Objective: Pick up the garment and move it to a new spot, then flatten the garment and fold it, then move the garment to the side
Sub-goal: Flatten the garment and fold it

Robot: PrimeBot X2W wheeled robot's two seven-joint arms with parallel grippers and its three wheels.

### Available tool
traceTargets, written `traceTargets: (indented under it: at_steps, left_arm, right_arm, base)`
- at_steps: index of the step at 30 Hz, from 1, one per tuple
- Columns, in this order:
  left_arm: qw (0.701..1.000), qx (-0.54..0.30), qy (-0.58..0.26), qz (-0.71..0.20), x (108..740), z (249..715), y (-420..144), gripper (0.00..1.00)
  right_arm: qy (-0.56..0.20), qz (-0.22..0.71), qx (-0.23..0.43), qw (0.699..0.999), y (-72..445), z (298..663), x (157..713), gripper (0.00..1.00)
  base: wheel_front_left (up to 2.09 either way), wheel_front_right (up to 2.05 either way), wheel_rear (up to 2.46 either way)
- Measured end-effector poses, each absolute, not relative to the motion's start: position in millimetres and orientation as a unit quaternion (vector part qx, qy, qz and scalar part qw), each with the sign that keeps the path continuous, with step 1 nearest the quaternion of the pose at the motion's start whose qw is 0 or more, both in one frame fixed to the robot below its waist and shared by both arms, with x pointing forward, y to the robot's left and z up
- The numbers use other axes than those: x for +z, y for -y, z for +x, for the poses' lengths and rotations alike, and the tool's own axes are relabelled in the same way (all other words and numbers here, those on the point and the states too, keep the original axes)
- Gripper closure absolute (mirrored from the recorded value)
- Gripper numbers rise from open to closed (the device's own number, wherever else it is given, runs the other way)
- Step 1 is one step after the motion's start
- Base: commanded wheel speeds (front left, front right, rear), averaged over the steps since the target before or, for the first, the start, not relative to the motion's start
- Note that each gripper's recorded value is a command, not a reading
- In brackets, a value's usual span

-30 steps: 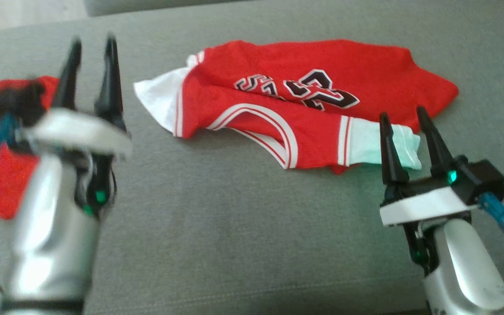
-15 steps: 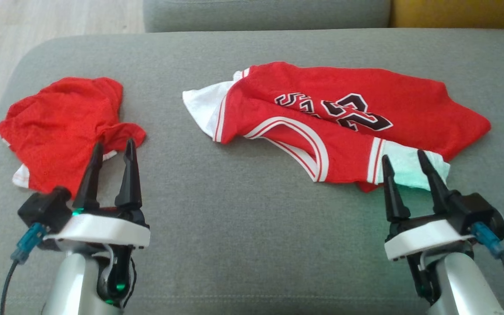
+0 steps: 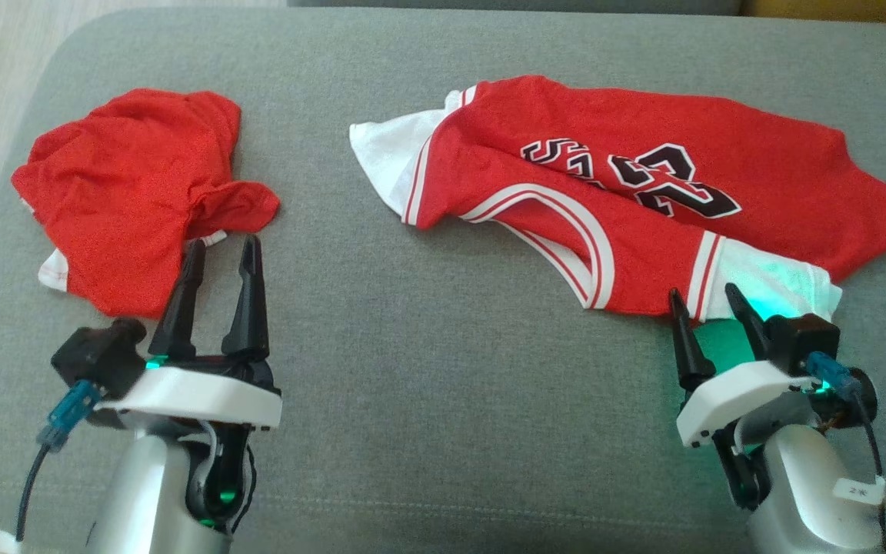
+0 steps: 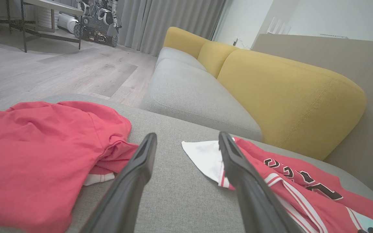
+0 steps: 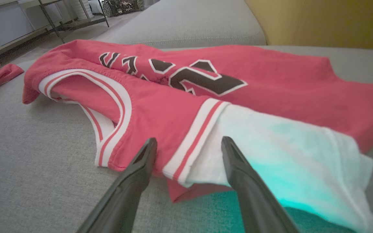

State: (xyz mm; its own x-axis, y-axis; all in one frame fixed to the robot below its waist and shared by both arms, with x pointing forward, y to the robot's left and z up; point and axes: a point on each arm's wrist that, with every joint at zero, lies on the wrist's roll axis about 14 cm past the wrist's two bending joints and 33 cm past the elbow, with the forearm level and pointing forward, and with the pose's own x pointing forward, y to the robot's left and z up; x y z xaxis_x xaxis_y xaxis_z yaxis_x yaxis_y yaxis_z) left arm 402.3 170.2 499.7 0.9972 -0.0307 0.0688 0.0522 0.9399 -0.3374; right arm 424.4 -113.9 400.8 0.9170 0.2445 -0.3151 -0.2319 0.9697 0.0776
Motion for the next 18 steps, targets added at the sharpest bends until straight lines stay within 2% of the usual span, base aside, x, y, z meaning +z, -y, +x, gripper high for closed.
traceTargets:
  at_steps: [3, 4, 5, 13, 17, 18]
  left_arm:
    - [0.985, -0.018, 0.028, -0.171, 497, 403, -172, 0.00]
    - [0.985, -0.017, 0.027, -0.171, 496, 403, -172, 0.00]
    - [0.985, -0.016, 0.024, -0.171, 495, 403, -173, 0.00]
    - [0.985, -0.018, 0.021, -0.170, 493, 406, -169, 0.00]
    - [0.983, -0.025, 0.030, -0.179, 501, 406, -165, 0.00]
    - [0.982, -0.023, 0.035, -0.185, 505, 405, -166, 0.00]
  right_arm:
    - [-0.185, 0.035, 0.120, 0.975, 112, 423, 388, 0.00]
    - [-0.192, 0.042, 0.120, 0.973, 110, 422, 385, 0.55]
    - [-0.197, 0.049, 0.122, 0.972, 108, 421, 382, 1.00]
    - [-0.173, 0.073, 0.159, 0.969, 80, 426, 397, 1.00]
    - [-0.149, 0.093, 0.202, 0.964, 51, 427, 421, 1.00]
    - [-0.139, 0.113, 0.232, 0.956, 30, 425, 438, 1.00]
  base:
    - [0.00, 0.00, 0.00]
    - [0.00, 0.00, 0.00]
    - [0.00, 0.00, 0.00]
    - [0.00, 0.00, 0.00]
    - [0.00, 0.00, 0.00]
    - [0.00, 0.00, 0.00]
